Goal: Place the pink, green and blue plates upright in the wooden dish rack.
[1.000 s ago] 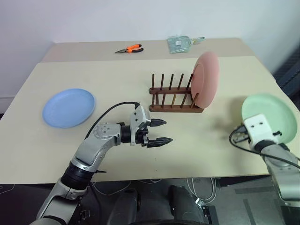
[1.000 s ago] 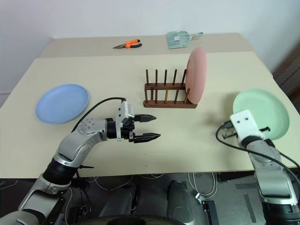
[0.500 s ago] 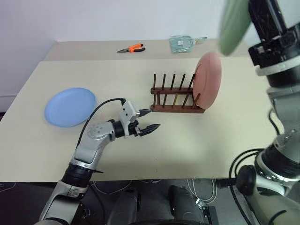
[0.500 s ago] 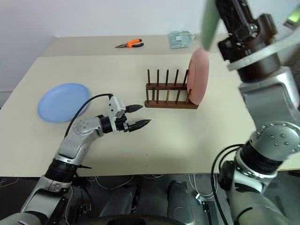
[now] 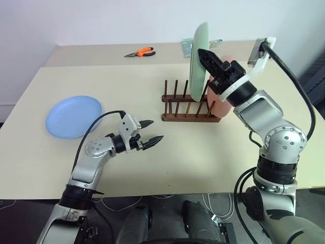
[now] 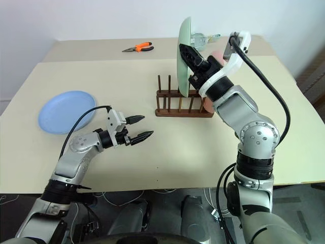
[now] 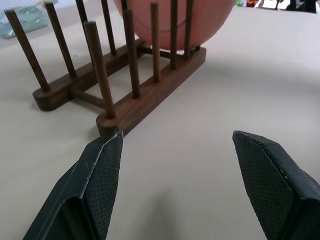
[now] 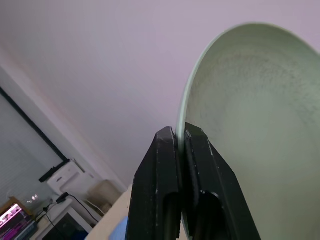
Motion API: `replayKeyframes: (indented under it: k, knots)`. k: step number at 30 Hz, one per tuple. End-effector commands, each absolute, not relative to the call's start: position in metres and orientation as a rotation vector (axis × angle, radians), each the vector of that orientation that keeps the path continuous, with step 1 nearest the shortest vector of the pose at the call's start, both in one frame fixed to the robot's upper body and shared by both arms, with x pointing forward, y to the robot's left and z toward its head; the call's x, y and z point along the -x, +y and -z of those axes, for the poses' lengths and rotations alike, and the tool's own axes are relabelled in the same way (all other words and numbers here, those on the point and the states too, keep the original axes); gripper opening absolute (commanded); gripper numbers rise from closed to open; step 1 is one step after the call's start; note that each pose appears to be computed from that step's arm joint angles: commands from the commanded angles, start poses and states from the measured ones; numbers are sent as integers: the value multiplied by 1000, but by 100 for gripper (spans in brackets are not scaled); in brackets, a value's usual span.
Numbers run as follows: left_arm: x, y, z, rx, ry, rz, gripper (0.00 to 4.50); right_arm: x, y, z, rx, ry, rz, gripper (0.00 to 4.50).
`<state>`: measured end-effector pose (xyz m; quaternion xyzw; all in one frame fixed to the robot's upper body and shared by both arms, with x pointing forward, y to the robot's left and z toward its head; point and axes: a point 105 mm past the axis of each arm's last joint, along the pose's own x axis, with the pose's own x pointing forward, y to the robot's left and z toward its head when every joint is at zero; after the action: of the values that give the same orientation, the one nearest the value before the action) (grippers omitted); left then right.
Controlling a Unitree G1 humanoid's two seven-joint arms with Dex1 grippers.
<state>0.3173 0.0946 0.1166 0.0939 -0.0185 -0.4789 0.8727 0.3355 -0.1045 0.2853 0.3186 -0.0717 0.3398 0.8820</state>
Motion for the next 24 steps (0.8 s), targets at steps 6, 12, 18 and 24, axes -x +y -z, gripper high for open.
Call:
replayKeyframes:
  k: [6,12,18,24]
  knots:
    - [-314,100,-122,-180,-43,982,361,-356,-110,-272,-657,-96,-690,89]
    - [-326,123,-123,-142,-30,851,447,-357,-123,-298,-252,-297,-585,289]
    - [-369,207,-158,-45,-144,303,449,-333,-125,-334,74,-496,-601,316]
    - [-360,331,-173,126,-131,-490,450,-298,-69,-320,402,-552,-867,441]
